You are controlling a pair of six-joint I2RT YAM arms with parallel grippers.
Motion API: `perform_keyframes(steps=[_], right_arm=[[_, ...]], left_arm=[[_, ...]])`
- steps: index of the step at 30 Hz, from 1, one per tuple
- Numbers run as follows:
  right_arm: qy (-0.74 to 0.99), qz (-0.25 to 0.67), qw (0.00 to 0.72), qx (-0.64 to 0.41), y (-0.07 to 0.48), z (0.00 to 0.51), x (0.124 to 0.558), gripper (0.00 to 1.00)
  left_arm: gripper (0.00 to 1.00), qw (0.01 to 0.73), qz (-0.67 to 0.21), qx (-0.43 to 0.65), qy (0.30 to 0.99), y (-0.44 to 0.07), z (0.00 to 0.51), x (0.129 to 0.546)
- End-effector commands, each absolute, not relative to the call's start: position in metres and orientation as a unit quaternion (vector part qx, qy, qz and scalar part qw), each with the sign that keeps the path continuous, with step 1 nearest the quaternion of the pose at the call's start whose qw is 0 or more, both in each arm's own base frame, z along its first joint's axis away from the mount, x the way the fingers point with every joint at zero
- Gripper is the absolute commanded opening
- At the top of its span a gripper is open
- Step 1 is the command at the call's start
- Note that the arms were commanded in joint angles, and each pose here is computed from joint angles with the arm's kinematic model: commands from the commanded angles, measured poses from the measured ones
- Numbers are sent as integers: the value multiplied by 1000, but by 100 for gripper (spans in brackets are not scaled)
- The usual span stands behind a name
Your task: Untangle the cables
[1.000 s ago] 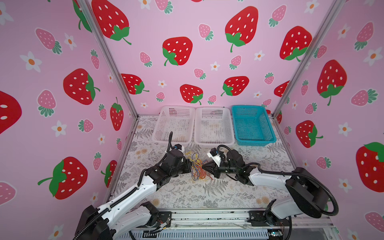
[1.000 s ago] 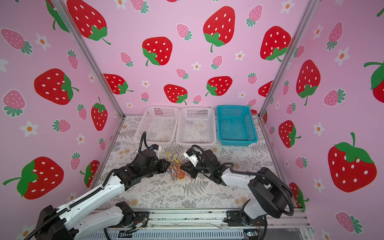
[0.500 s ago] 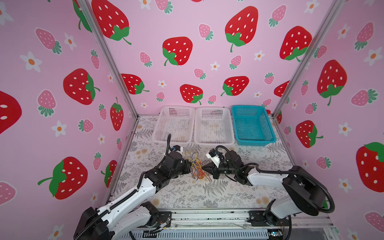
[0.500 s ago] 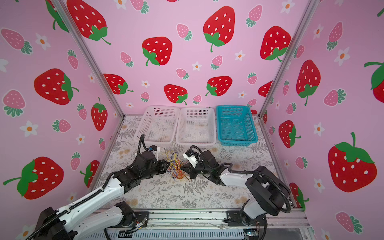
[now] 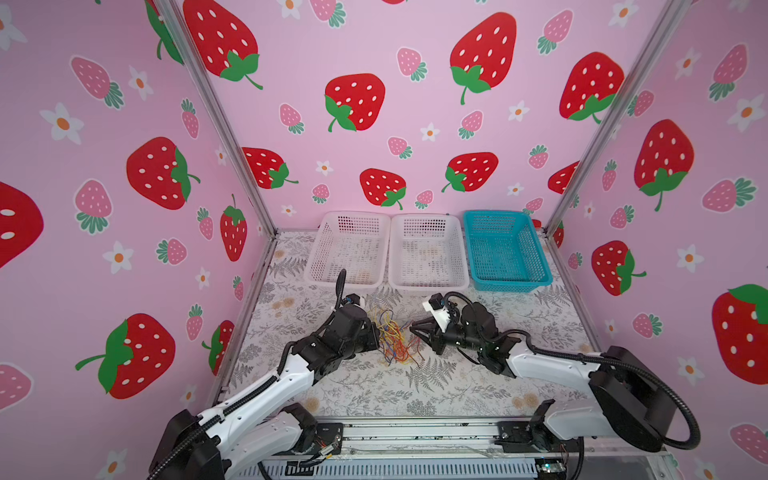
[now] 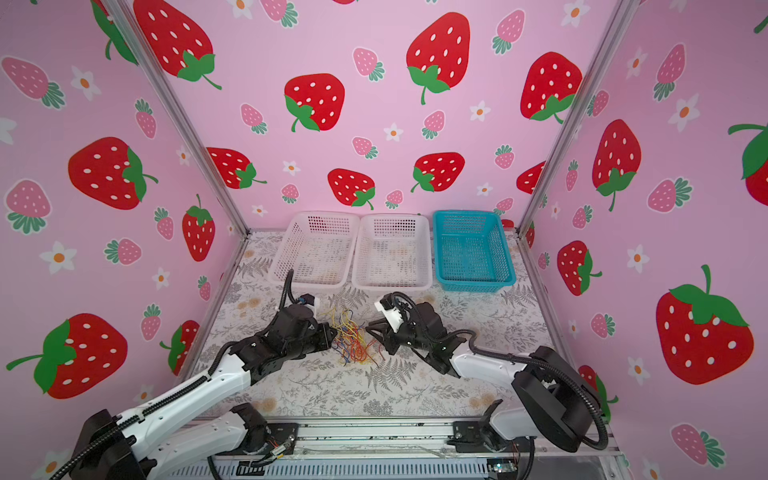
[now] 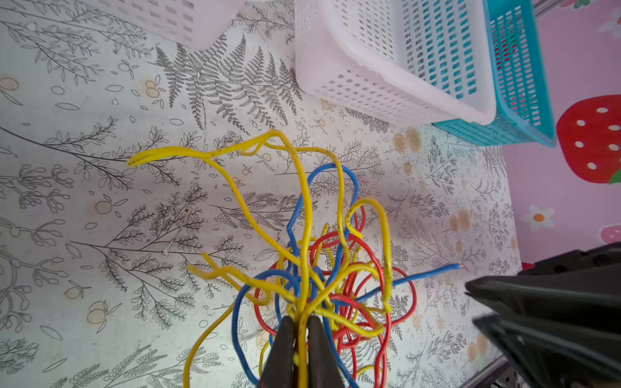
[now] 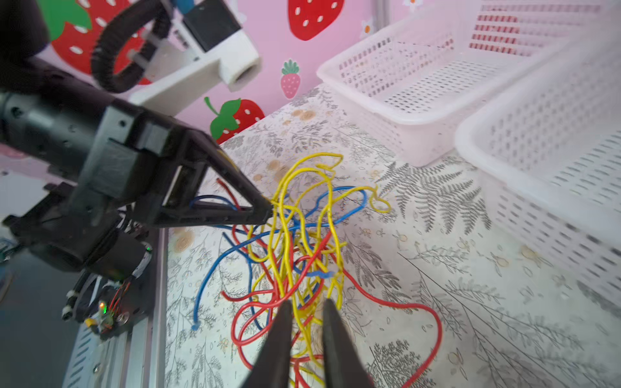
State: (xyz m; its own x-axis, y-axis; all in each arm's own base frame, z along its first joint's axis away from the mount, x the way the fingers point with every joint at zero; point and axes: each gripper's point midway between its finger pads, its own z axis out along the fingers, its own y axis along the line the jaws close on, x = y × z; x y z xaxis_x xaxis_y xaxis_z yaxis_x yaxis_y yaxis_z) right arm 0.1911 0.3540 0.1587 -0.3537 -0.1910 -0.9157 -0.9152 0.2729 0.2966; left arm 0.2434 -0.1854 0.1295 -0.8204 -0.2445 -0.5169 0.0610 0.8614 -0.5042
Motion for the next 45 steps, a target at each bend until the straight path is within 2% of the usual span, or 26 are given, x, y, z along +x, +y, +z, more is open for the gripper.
perform_keyframes(steps=[1, 3, 6, 13, 23, 30, 42, 45], right_arm=[[656, 508, 357, -428, 367, 160, 167, 33], [656, 512, 348, -432, 372, 156, 162, 37], [661, 511, 337, -434, 378, 150, 159, 37], [689, 497, 326, -415, 387, 133, 168, 26], [726, 454, 319, -407, 394, 111, 180, 25], [720, 463, 308, -415, 396, 111, 175, 26], [718, 466, 302, -419, 398, 108, 173, 27], [729, 451, 311, -410, 396, 107, 179, 22]], left_arm=[[0, 309, -273, -53, 909, -192, 146, 250], [0, 311, -277, -56, 907, -193, 149, 251], [0, 314, -282, -61, 905, -193, 151, 252], [0, 314, -301, -63, 898, -200, 155, 253], [0, 322, -303, -76, 894, -197, 153, 253], [0, 356, -300, -106, 879, -180, 165, 253], [0, 373, -324, -129, 860, -176, 169, 251], [0, 382, -325, -136, 854, -171, 173, 250]])
